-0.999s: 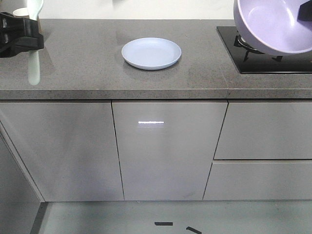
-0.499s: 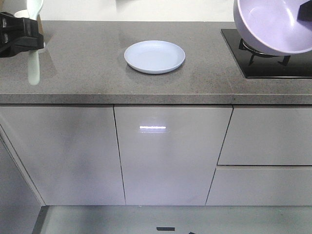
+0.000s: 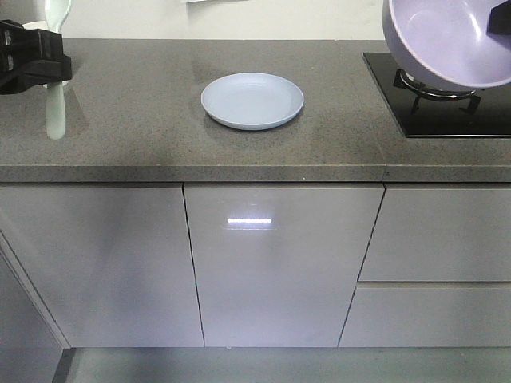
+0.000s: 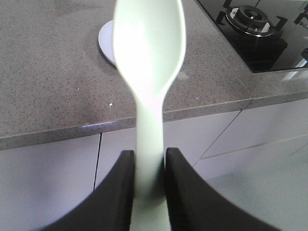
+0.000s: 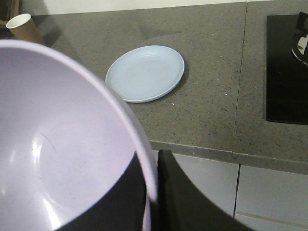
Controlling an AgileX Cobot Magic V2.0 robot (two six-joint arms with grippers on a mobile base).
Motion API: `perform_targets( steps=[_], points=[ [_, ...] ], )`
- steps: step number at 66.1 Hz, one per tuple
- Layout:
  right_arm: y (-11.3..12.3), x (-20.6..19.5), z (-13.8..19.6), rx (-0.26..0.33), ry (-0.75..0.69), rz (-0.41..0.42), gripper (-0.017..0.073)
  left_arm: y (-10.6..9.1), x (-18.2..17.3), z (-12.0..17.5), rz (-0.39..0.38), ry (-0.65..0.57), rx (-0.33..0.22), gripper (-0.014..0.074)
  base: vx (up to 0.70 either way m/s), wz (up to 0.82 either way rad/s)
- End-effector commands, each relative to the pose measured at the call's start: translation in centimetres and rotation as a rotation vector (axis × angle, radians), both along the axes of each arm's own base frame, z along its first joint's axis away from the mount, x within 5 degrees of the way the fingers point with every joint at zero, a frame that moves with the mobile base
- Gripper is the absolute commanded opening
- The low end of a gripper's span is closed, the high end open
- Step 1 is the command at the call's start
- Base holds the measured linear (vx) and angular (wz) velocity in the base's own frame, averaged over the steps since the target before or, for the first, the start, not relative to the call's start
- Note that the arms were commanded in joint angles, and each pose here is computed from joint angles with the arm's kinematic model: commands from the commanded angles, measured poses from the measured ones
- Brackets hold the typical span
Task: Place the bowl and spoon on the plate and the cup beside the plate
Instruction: 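Drive the base toward the counter with the pale blue plate, then approach the plate and stop with it centred in front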
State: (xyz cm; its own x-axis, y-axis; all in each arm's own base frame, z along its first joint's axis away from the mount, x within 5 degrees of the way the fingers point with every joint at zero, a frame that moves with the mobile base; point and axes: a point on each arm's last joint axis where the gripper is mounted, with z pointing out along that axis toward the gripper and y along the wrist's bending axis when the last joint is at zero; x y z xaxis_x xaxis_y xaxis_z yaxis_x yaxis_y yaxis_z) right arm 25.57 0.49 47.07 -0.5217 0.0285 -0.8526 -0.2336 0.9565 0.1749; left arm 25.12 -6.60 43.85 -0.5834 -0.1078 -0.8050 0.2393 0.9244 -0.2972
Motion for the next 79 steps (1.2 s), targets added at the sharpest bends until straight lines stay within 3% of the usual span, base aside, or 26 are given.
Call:
perform_targets(
  steps=[1,79],
  points=[
    [0.12,-0.88,2.0,0.021,-0.11,-0.012,-0.001,0.05,-0.64,1.95,0.011,-0.104,-0.045,-0.0006,0.08,0.0],
    [0.12,-0.88,2.0,0.021,-0.11,-0.012,-0.001,0.05,-0.64,1.95,0.011,-0.104,-0.045,-0.0006,0.08,0.01]
  ],
)
